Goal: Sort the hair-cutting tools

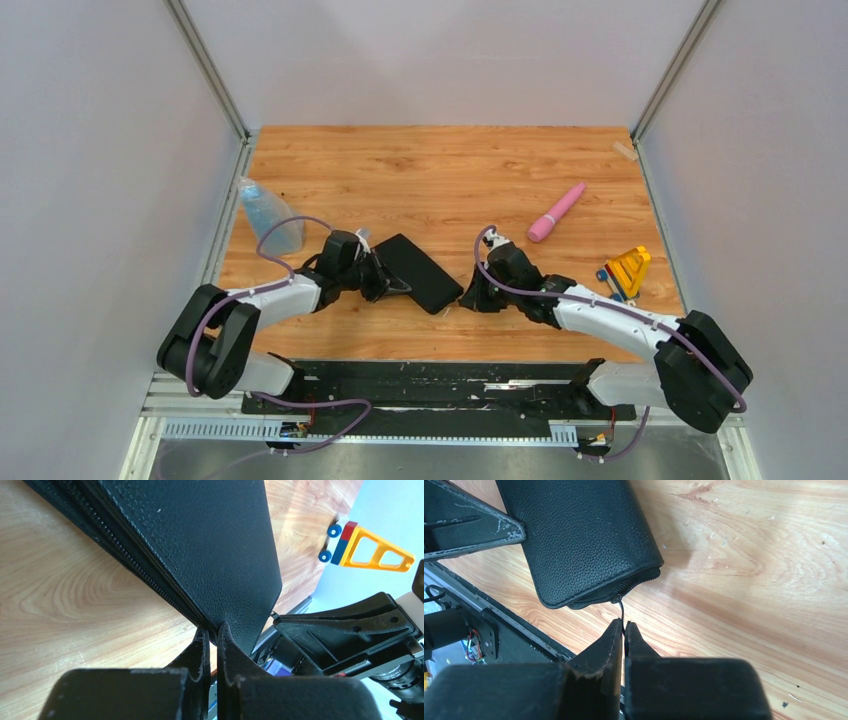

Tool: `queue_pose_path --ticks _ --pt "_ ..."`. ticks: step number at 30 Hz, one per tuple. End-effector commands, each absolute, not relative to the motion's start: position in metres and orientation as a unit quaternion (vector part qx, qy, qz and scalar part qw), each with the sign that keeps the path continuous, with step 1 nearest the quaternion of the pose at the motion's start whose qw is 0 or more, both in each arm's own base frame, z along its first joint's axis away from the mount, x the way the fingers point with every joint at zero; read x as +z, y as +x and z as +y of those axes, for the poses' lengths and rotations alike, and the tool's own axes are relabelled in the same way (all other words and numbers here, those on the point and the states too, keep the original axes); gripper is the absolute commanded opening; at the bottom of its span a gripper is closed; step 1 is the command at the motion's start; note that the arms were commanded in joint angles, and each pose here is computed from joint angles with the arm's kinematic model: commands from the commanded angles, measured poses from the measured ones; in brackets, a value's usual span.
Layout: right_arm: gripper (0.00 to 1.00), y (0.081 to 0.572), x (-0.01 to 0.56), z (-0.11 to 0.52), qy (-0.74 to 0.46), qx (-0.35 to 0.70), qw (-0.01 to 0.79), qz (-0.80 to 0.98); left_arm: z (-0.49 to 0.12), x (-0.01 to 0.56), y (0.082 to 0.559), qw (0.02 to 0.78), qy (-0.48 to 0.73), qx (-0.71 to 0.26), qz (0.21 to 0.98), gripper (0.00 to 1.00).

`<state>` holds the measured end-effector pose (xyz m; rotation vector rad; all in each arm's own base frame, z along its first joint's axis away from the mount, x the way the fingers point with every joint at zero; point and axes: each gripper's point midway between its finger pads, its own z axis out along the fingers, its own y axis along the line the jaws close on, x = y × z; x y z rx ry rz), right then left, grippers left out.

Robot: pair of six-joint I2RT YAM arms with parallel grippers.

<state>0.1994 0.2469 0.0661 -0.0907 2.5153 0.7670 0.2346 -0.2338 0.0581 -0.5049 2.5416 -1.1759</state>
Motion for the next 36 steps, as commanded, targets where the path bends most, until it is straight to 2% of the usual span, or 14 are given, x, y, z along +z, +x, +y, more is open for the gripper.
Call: queue_pose_path --ticks 1,4,6,7,8,10,13,23,25,27,29,31,33,36 --pt "0.0 0.201 0.047 0.207 -0.032 0.205 0.243 0.948 -0.205 0.032 0.242 0.171 -0.15 -0.345 0.911 0.0" --pt "0.0 0.196 0.051 0.229 -0.045 0.25 0.224 0.941 -0.208 0.038 0.246 0.18 -0.147 -0.355 0.906 0.04" --pt "0.0 0.191 0.053 0.243 -0.055 0.269 0.213 0.938 -0.209 0.043 0.25 0.187 -0.146 -0.36 0.902 0.3" --pt "0.0 0.189 0.054 0.25 -0.059 0.274 0.209 0.937 -0.21 0.046 0.251 0.189 -0.148 -0.362 0.901 0.54" --pt "0.0 0.184 0.054 0.258 -0.067 0.279 0.204 0.936 -0.21 0.05 0.252 0.194 -0.148 -0.365 0.898 0.72" --pt "0.0 0.181 0.057 0.274 -0.074 0.292 0.2 0.933 -0.21 0.054 0.25 0.196 -0.155 -0.367 0.896 0.88" --pt "0.0 0.179 0.065 0.3 -0.086 0.314 0.198 0.925 -0.208 0.053 0.242 0.192 -0.168 -0.367 0.894 0.92" --pt "0.0 0.18 0.078 0.368 -0.138 0.343 0.194 0.909 -0.218 0.045 0.206 0.168 -0.175 -0.382 0.892 0.76" --pt "0.0 0.18 0.077 0.372 -0.143 0.344 0.192 0.908 -0.219 0.044 0.203 0.167 -0.173 -0.382 0.892 0.68" --pt "0.0 0.179 0.075 0.372 -0.144 0.34 0.191 0.91 -0.219 0.044 0.202 0.168 -0.174 -0.38 0.893 0.54" --pt "0.0 0.18 0.072 0.365 -0.142 0.326 0.196 0.914 -0.216 0.042 0.203 0.171 -0.174 -0.371 0.896 0.27" --pt "0.0 0.18 0.065 0.35 -0.14 0.3 0.203 0.922 -0.213 0.04 0.203 0.174 -0.175 -0.36 0.9 0.08" --pt "0.0 0.181 0.057 0.329 -0.132 0.27 0.211 0.93 -0.209 0.037 0.204 0.177 -0.178 -0.349 0.903 0.0" --pt "0.0 0.181 0.041 0.29 -0.106 0.227 0.205 0.946 -0.205 0.034 0.205 0.175 -0.181 -0.343 0.905 0.0"
